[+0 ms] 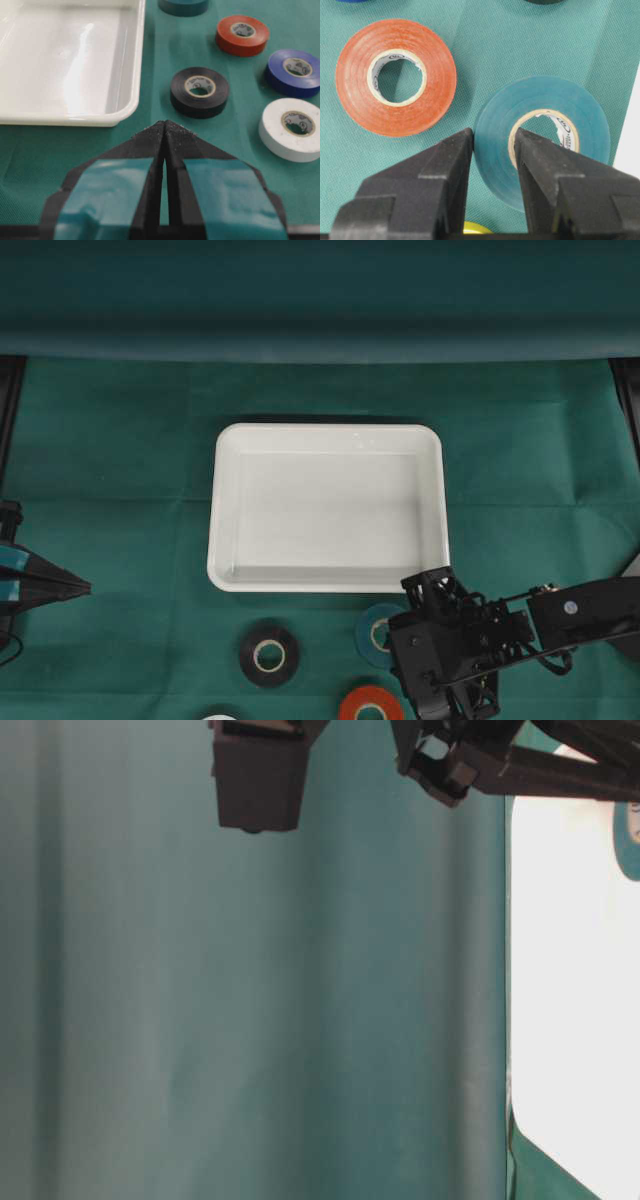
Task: Put the tape into the white case with the right arm.
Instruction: 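Lift the teal roll and lower it into the white tray, then open the right gripper and withdraw it to the right, then reach the right gripper to the blue tape roll and grasp it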
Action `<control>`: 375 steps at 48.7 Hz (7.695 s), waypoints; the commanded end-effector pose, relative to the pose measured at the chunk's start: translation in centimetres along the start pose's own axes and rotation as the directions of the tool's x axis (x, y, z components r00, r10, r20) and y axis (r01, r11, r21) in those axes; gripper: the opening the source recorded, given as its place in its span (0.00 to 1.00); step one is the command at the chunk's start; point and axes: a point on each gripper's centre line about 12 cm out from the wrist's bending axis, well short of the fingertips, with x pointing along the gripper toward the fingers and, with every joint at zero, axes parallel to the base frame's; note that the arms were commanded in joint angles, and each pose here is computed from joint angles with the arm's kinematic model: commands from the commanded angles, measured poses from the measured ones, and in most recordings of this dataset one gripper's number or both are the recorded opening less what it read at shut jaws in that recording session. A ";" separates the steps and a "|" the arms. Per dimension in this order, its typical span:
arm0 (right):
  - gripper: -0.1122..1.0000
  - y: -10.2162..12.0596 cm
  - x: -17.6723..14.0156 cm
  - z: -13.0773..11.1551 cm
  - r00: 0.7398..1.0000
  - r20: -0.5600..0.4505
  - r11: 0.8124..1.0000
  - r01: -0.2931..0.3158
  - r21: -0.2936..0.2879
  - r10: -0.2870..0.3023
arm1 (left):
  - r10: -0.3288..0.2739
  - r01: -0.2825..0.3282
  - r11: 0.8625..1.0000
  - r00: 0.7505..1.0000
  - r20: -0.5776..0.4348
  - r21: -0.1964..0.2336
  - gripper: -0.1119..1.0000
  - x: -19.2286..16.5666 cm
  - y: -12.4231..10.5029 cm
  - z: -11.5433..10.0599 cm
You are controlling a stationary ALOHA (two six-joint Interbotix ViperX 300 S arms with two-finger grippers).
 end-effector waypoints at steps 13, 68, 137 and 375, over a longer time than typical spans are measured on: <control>0.11 -2.3 -1.2 1.1 0.997 0.049 0.998 0.054 -0.013 -0.054 | -0.002 0.002 1.000 1.000 0.006 0.000 0.10 0.1 0.0 0.4; 0.11 -16.5 -2.9 -2.5 0.941 0.023 0.935 0.334 0.122 -0.339 | -0.002 0.002 1.000 1.000 0.003 -0.001 0.10 0.1 0.0 0.3; 0.76 -15.0 -5.4 -4.6 0.938 0.046 0.932 0.334 0.138 -0.343 | -0.002 0.002 1.000 1.000 0.005 -0.003 0.10 0.1 0.0 0.3; 0.57 11.8 9.4 5.8 0.974 0.133 0.938 -0.134 -0.320 0.185 | -0.001 0.001 1.000 1.000 -0.014 -0.004 0.10 0.1 0.0 -0.4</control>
